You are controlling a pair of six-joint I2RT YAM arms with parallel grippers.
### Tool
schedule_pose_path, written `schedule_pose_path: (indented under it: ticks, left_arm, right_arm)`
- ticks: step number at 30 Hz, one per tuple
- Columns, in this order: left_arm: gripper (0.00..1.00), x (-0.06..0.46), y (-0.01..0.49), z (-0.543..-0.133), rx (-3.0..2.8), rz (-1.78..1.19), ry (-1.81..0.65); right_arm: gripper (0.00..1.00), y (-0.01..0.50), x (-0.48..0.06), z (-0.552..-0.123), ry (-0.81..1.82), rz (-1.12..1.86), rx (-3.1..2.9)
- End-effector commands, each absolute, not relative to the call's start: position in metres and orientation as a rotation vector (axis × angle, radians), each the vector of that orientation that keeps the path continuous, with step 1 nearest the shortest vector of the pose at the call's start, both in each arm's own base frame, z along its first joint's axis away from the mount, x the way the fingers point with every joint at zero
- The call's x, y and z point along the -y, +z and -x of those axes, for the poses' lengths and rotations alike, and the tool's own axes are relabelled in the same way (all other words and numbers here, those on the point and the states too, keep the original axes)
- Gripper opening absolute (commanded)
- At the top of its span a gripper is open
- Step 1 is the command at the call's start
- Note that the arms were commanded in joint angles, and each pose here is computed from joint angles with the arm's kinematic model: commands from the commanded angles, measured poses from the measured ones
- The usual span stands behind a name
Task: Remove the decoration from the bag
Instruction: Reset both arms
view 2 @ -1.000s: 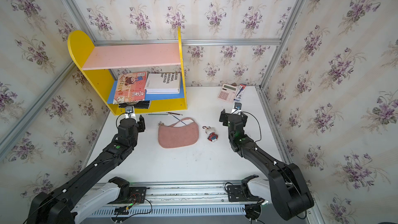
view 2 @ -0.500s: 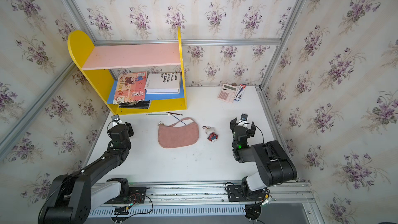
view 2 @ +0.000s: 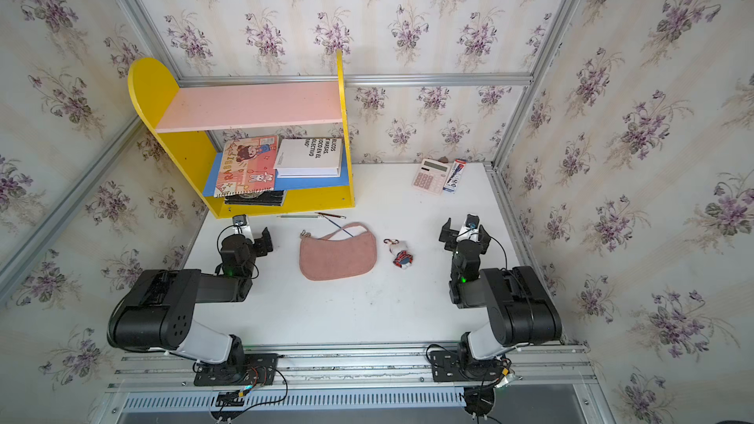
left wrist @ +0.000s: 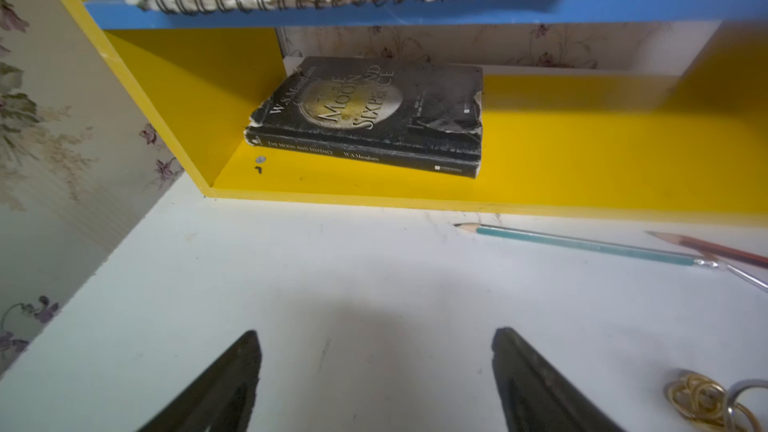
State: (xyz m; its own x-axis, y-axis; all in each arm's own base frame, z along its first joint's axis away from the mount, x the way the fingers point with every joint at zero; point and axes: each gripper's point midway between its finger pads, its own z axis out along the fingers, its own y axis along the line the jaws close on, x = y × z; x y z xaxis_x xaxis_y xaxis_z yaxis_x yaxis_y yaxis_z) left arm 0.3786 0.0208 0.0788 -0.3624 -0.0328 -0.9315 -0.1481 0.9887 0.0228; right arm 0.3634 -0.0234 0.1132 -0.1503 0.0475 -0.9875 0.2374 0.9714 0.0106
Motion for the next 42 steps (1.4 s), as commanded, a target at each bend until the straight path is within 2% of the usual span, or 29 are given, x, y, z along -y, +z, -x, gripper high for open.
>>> schedule_pose_path:
  ticks: [1, 42]
  left_arm:
    - [0.92, -0.0205, 0.0957, -0.391, -1.904, 0.136, 0.116]
    - [0.92, -0.0179, 0.0966, -0.3935, -1.886, 0.107, 0.128]
  right_arm:
    - [1.0, 0.1291, 0.017, -0.3677, -0.094, -0.211, -1.654]
    - [1.0, 0.131, 0.0176, -0.3664, -0.096, -0.214, -1.64]
